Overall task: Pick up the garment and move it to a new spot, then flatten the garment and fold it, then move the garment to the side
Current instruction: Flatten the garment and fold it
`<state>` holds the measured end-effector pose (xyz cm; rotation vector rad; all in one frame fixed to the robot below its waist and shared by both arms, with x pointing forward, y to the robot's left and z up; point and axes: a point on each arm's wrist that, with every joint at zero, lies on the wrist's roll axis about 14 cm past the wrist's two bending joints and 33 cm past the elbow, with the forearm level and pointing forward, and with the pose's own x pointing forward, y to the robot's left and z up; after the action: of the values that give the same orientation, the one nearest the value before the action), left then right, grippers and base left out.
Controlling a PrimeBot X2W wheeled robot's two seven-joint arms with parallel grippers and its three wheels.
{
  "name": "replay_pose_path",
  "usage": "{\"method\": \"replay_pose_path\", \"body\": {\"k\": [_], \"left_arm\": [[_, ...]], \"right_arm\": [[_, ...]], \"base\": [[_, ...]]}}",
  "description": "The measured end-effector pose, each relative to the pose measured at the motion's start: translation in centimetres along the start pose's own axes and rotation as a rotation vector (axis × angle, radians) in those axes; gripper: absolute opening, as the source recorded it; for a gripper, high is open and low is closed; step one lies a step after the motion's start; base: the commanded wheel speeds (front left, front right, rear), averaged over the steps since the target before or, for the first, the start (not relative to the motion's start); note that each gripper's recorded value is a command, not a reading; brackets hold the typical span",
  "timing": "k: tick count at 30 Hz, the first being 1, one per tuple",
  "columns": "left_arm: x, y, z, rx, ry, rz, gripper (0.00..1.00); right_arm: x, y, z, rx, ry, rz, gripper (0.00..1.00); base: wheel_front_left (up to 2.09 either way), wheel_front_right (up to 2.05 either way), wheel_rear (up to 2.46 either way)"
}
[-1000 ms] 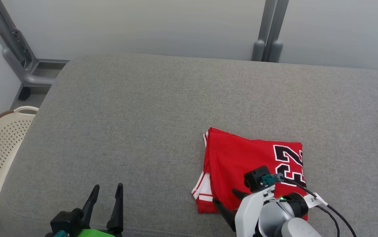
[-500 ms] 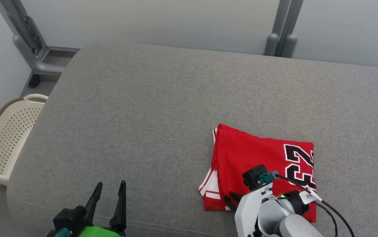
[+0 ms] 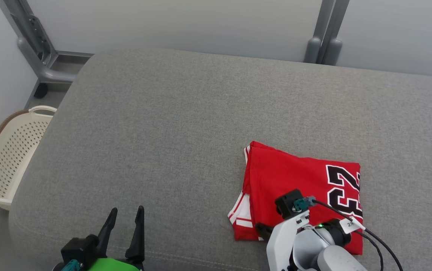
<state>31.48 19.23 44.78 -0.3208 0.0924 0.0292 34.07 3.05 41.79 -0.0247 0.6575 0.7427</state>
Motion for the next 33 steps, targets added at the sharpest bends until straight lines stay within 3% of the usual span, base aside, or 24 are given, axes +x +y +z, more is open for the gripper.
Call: {"method": "replay_pose_path", "body": {"k": [12,22,23,24,25,29,33], "left_arm": [[0.1,-0.2,0.0,0.001,0.0,-0.006,1.0],[-0.1,0.0,-0.1,0.0,0.004,0.001,1.0],[-0.1,0.0,-0.1,0.0,0.004,0.002,1.0],[-0.1,0.1,-0.1,-0.001,0.004,0.002,1.0],[-0.2,0.1,-0.1,-0.002,0.003,0.003,1.0],[-0.1,0.1,0.0,-0.002,0.0,0.001,1.0],[-0.2,-0.1,-0.1,0.0,0.002,-0.009,1.0]], "right_arm": [[0.6,1.7,1.9,-0.022,-0.053,0.063,0.0],[1.6,2.5,1.1,-0.045,-0.012,0.094,0.0],[1.7,2.7,0.8,-0.042,-0.002,0.1,0.23],[1.7,2.8,0.7,-0.041,0.003,0.106,0.73],[1.7,3.0,0.8,-0.024,-0.004,0.115,1.0],[1.4,3.3,1.8,0.019,-0.053,0.131,1.0],[0.4,2.0,5.2,0.058,-0.17,0.105,1.0]], "base": [[0.0,0.0,0.0],[0.0,0.0,0.0],[0.0,0.0,0.0],[0.0,0.0,0.0],[0.0,0.0,0.0],[0.0,0.0,0.0],[0.0,0.0,0.0]]}}
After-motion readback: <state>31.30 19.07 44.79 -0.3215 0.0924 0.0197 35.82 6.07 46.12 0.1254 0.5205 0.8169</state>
